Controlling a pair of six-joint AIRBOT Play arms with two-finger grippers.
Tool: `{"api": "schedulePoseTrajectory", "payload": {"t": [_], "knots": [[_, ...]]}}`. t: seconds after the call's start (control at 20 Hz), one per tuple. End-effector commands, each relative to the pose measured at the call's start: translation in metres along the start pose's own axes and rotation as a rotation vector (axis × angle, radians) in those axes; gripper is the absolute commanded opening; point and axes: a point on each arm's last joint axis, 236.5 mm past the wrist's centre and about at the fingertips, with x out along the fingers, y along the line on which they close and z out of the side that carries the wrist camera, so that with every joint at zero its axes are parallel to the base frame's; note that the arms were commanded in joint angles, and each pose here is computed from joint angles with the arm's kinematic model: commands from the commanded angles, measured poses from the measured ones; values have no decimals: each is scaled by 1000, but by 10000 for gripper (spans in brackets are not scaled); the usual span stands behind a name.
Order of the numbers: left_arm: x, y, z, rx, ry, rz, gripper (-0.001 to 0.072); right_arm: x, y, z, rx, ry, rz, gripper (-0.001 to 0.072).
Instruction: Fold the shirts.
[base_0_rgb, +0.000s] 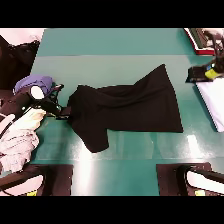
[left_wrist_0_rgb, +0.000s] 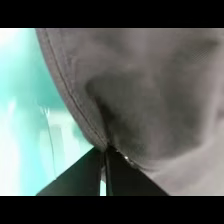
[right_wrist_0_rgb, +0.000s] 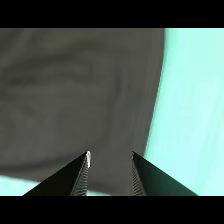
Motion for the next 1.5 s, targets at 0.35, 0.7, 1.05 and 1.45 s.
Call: {"api": "schedulePoseTrajectory", "payload": {"t": [0.35, 0.7, 1.05, 1.45], "knots": [[-66, -22, 1, 70, -162, -29, 23, 113, -35, -174, 298, 285, 140, 479], [-65, -22, -1, 69, -154, -29, 23, 135, -37, -170, 369, 213, 170, 469], [-65, -22, -4, 70, -140, -29, 23, 151, -32, -175, 400, 271, 207, 382], [-91, -31, 15, 82, -256, -40, 22, 100, -39, -130, 324, 36, 158, 15]]}}
